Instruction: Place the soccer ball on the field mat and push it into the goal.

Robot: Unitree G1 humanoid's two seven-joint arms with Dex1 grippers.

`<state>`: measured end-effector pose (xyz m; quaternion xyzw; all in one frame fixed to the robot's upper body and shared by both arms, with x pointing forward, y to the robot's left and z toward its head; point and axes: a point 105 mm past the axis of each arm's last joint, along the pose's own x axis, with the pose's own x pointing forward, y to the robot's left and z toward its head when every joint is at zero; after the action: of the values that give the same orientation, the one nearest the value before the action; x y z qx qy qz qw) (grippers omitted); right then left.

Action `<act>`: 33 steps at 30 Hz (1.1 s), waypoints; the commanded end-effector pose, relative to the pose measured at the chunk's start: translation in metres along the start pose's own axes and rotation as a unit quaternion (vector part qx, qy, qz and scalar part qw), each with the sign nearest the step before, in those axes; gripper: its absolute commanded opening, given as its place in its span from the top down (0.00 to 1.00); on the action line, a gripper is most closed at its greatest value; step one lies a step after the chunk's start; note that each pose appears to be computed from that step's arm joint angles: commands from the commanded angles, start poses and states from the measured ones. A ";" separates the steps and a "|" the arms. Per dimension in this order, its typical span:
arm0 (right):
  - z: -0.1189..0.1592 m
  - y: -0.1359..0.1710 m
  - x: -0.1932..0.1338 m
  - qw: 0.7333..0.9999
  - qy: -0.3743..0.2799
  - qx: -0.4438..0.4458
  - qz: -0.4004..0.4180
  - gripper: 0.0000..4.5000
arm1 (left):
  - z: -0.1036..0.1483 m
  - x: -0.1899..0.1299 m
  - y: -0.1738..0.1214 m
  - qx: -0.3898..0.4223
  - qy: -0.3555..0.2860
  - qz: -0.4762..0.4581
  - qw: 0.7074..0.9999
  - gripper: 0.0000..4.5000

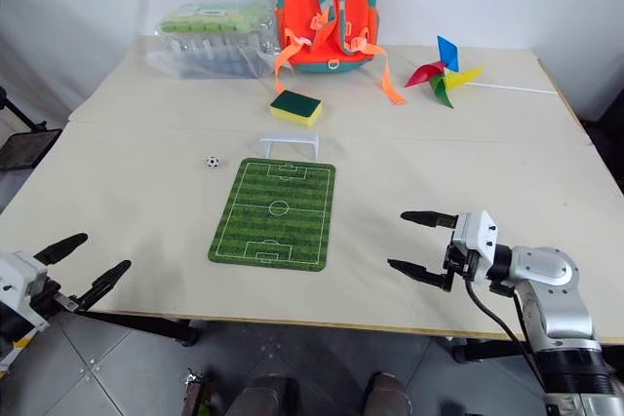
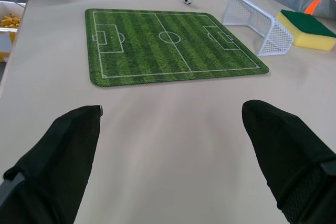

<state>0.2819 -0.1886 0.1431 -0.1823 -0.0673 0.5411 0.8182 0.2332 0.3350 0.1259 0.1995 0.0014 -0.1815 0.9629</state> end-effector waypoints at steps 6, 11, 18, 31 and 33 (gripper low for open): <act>0.046 0.000 0.022 0.987 -0.154 0.020 -0.038 0.00 | -0.012 -0.030 0.016 -0.135 -0.039 0.114 0.983 0.01; 0.062 -0.008 0.024 0.974 -0.206 -0.009 -0.091 0.00 | -0.025 -0.052 0.004 -0.172 -0.042 0.170 0.969 0.01; 0.056 -0.010 0.024 0.976 -0.186 -0.001 -0.109 0.00 | -0.002 -0.006 -0.002 -0.210 -0.096 0.168 0.958 0.01; 0.050 -0.005 0.027 0.980 -0.172 0.006 -0.098 0.00 | 0.063 0.168 0.023 -0.189 -0.097 0.128 0.969 0.01; 0.050 -0.004 0.028 0.980 -0.171 0.006 -0.098 0.00 | 0.064 0.184 0.021 -0.196 -0.088 0.121 0.969 0.01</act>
<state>0.2857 -0.1562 0.1811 -0.0660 -0.2057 0.4796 0.8505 0.4030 0.2636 0.1751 -0.0219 -0.0667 -0.0824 0.9941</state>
